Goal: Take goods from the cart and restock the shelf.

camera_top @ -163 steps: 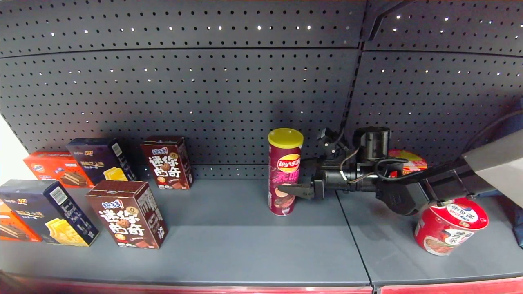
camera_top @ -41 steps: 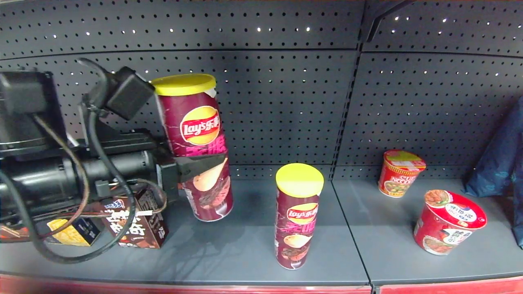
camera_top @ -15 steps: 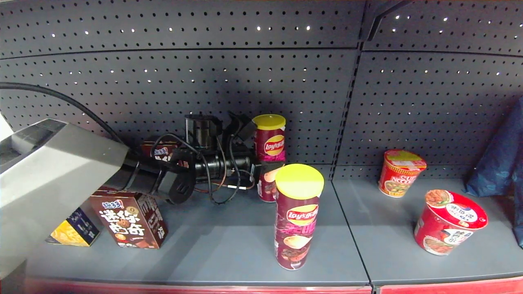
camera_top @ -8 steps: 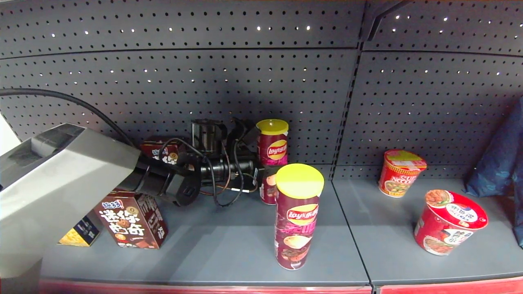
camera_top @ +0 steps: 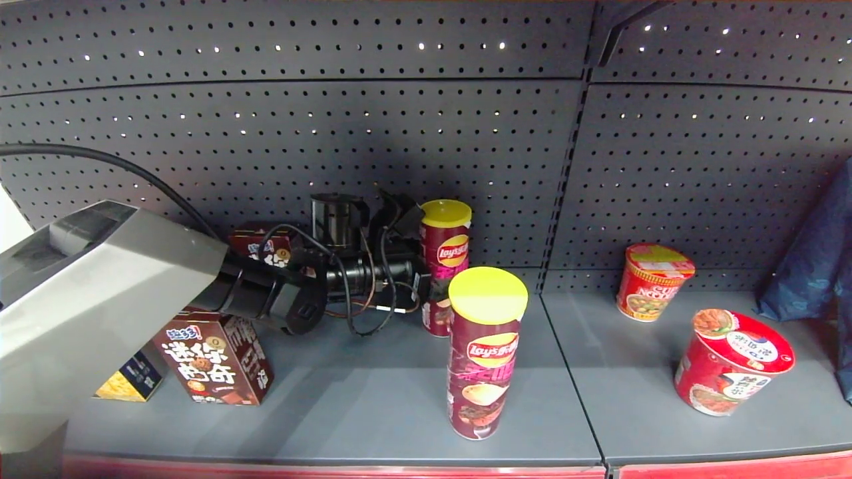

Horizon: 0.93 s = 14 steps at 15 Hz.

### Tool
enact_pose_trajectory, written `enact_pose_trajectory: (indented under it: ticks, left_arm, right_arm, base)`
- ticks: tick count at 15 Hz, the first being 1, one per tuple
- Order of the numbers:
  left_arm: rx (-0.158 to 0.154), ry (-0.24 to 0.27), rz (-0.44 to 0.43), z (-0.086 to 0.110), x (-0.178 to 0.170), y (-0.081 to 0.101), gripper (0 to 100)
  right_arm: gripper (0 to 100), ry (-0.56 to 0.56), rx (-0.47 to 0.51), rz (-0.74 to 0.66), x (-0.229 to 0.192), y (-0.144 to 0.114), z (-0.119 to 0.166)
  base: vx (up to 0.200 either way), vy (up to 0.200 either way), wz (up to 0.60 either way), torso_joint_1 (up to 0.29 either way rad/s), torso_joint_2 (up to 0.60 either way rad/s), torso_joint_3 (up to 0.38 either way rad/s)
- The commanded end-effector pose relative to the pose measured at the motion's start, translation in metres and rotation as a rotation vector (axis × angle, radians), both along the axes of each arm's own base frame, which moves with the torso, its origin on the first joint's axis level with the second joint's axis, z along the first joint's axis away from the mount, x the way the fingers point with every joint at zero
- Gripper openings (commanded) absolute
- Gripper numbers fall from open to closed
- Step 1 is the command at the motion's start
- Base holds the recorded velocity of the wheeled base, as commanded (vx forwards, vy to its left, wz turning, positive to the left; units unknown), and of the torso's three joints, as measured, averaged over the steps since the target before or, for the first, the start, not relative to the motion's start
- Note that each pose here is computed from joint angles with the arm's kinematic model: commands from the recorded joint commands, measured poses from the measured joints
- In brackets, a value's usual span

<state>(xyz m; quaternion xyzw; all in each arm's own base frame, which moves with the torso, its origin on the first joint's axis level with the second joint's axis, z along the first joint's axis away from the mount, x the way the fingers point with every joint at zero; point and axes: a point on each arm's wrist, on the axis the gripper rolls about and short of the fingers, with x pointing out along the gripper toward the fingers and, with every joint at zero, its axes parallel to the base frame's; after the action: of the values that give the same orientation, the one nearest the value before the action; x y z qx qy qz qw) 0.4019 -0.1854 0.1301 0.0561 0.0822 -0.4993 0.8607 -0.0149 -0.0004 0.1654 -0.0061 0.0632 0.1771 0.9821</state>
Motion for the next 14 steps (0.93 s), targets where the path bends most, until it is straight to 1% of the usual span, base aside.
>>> enact_pose_trajectory:
  ticks: [1,3,5,6,8,9,11,14]
  left_arm:
    - [-0.010,-0.021,0.000,0.010,-0.002,0.001,100]
    - [-0.024,-0.052,0.000,0.023,-0.001,0.000,100]
    - [-0.049,-0.085,-0.006,0.040,-0.002,0.000,100]
    - [-0.056,-0.098,-0.009,0.046,-0.004,0.000,100]
    - [-0.067,-0.126,-0.004,0.061,-0.011,0.005,100]
    - [-0.068,-0.127,-0.001,0.069,-0.015,0.009,100]
    - [-0.061,-0.126,0.004,0.092,-0.032,0.017,100]
    - [-0.074,-0.159,0.008,0.113,-0.050,0.026,100]
  right_arm:
    - [100,0.004,-0.001,0.001,0.001,0.000,0.000]
    - [100,0.003,-0.001,0.001,0.000,0.000,0.000]
    - [100,0.003,-0.001,0.001,0.000,0.000,0.000]
    - [100,0.003,-0.001,0.001,0.000,0.000,0.000]
    - [100,0.004,-0.001,0.001,0.001,0.000,0.000]
    - [100,0.004,-0.001,0.001,0.001,0.000,0.000]
    - [100,0.004,-0.001,0.001,0.001,0.000,0.000]
    - [100,0.001,0.000,-0.001,0.000,0.000,0.000]
  base:
    - [0.000,0.000,0.00,0.000,0.00,0.000]
    - [0.000,0.000,0.00,0.000,0.00,0.000]
    - [0.000,0.000,0.00,0.000,0.00,0.000]
    - [0.000,0.000,0.00,0.000,0.00,0.000]
    - [0.000,0.000,0.00,0.000,0.00,0.000]
    - [0.000,0.000,0.00,0.000,0.00,0.000]
    - [0.000,0.000,0.00,0.000,0.00,0.000]
    - [0.000,0.000,0.00,0.000,0.00,0.000]
